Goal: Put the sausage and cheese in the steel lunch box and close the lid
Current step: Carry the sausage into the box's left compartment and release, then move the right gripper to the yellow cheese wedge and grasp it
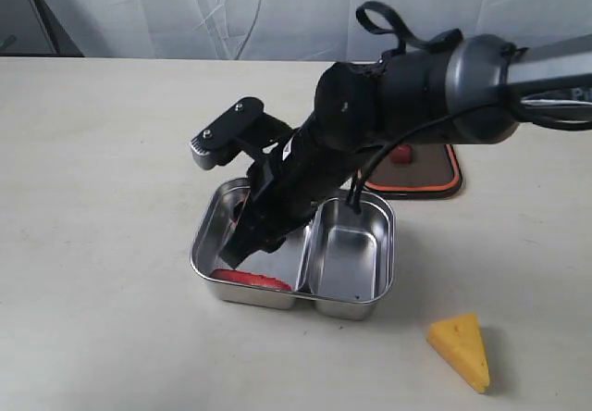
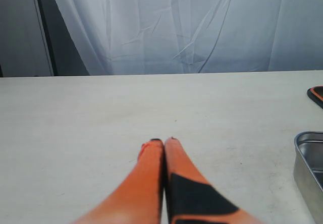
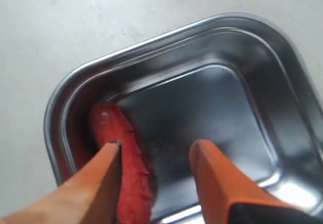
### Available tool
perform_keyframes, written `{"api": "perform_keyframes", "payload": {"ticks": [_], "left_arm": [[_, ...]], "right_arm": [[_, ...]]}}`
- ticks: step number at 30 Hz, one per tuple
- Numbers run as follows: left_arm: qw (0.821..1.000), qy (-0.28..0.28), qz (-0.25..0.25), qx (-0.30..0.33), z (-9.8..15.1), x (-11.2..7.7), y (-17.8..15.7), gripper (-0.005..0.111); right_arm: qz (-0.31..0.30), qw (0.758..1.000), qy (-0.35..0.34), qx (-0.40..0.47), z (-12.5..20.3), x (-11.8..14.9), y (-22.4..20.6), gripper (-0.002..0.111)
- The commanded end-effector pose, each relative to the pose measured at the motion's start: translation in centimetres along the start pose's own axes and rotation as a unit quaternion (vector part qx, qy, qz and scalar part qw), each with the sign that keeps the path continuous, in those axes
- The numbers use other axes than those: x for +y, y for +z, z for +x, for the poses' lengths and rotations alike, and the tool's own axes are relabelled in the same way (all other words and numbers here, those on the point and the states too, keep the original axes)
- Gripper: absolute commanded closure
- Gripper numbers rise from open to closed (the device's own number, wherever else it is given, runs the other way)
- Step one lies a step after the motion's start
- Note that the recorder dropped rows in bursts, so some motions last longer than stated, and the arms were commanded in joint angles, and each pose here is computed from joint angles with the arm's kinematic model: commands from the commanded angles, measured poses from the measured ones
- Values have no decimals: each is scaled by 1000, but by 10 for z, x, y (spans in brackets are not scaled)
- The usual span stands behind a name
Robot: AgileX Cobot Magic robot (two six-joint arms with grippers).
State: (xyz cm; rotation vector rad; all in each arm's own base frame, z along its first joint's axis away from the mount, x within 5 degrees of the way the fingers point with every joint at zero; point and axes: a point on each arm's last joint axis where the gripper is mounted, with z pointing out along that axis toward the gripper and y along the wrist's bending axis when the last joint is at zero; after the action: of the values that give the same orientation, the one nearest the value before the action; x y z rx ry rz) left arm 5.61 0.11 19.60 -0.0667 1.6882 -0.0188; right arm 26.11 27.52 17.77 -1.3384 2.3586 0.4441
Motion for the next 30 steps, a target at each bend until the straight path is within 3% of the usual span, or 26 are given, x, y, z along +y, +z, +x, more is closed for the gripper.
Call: {"api": "perform_keyframes", "payload": {"ticks": [1,6,10,30], "left_arm": [[1000,-3,1,-6,0,0,0,107],[1000,-3,1,-6,0,0,0,107],[1000,-3,1,-6,0,0,0,107],[1000,-3,1,-6,0,0,0,107]], "right_arm": [[60,996,50,31,2,-5,-40,63],[172,963,131,159,29,-15,-78,63],[152,952,158,213,41,-8,-80,63],[180,932,268,165,132,7,-85,63]]}}
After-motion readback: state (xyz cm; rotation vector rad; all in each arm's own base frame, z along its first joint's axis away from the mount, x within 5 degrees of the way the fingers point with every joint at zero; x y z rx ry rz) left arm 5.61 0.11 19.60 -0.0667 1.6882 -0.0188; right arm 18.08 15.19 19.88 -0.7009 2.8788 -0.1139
